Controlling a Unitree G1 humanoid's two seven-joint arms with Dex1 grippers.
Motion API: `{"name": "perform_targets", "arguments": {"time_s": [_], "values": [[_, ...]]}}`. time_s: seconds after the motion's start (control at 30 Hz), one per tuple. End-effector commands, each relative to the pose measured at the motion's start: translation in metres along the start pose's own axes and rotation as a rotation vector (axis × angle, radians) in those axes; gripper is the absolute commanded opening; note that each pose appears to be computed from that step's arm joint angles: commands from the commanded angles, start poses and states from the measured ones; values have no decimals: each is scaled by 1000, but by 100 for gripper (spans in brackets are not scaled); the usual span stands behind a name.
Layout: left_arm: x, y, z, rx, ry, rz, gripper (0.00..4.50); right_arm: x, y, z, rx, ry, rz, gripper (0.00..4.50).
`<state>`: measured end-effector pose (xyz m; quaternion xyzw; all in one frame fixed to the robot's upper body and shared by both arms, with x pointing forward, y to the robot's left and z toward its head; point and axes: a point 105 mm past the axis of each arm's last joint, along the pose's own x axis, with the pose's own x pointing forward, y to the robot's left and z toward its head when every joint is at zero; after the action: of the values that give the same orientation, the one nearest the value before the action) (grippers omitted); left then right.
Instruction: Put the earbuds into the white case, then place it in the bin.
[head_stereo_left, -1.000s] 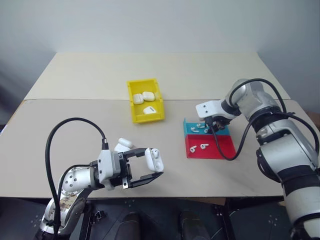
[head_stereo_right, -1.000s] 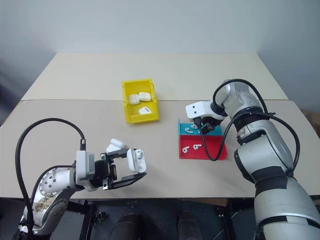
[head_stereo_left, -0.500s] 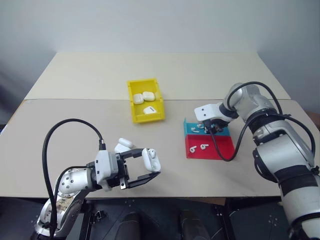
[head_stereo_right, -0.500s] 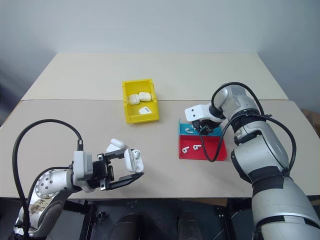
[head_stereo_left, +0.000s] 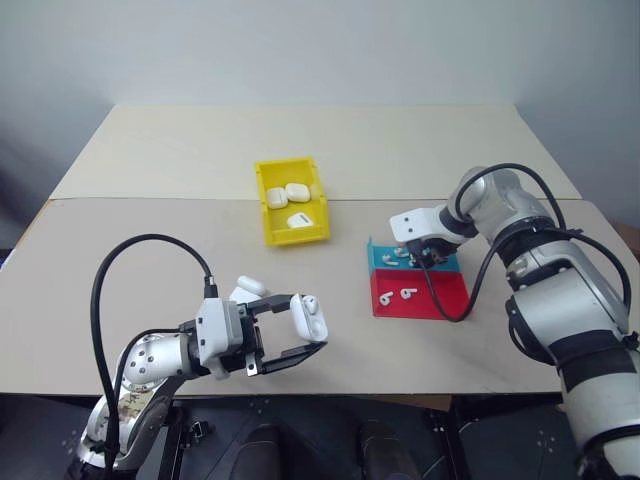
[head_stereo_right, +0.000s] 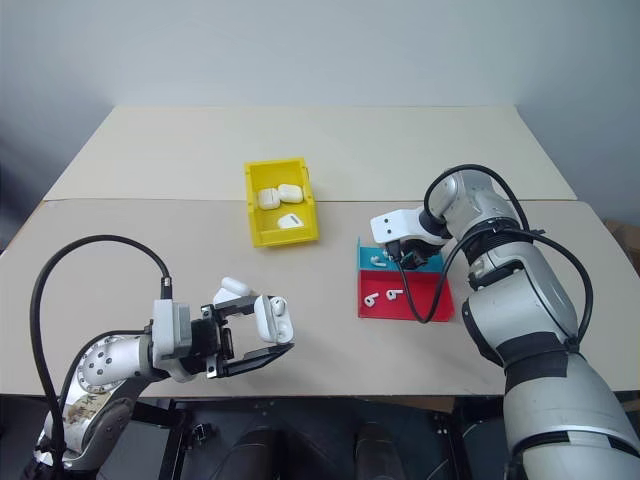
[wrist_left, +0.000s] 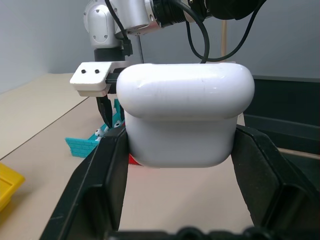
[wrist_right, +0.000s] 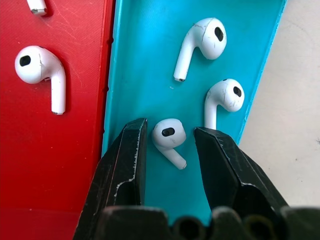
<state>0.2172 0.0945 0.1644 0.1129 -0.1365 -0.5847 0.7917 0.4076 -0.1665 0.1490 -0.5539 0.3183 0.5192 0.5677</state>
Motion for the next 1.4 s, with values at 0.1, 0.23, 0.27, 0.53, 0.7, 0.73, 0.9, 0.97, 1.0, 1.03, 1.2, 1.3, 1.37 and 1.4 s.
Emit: {"name": "perform_targets", "arguments": {"time_s": [0.1,0.23,0.27,0.53,0.7,0.73,0.9,0.97,1.0,1.03,1.2,1.3,1.37,1.4], "values": [[2,-2,6,21,-20,-5,277,-11,-6,2,-17,-6,-31,132],[1,-2,6,20,-20,-3,277,-11,-7,2,-23,-2,-40,132],[1,-2,6,21,-18,-3,277,-11,-8,2,-24,1,-43,132],[2,0,7,21,-25,-2,277,-16,-11,3,-2,-21,-64,132],[2,1,6,21,-26,-11,277,-18,-8,4,11,-54,-44,132],[3,2,6,22,-27,-12,277,-19,-8,3,15,-54,-47,132],[5,6,6,24,-27,-16,277,-30,-15,2,48,-84,-98,132],[5,6,6,22,-30,-20,277,-36,-16,2,62,-107,-107,132],[5,6,7,22,-32,-21,277,-41,-17,2,70,-122,-118,132],[6,7,7,22,-33,-21,277,-45,-18,2,89,-146,-132,132],[11,14,11,31,-59,-9,277,-82,-28,6,187,-331,-253,132],[15,18,19,51,-109,-12,277,-114,-26,14,219,-505,-342,132],[20,24,23,62,-135,-24,277,-142,-15,24,247,-670,-406,132],[23,26,25,71,-149,-37,277,-158,-6,31,261,-771,-428,132]]}}
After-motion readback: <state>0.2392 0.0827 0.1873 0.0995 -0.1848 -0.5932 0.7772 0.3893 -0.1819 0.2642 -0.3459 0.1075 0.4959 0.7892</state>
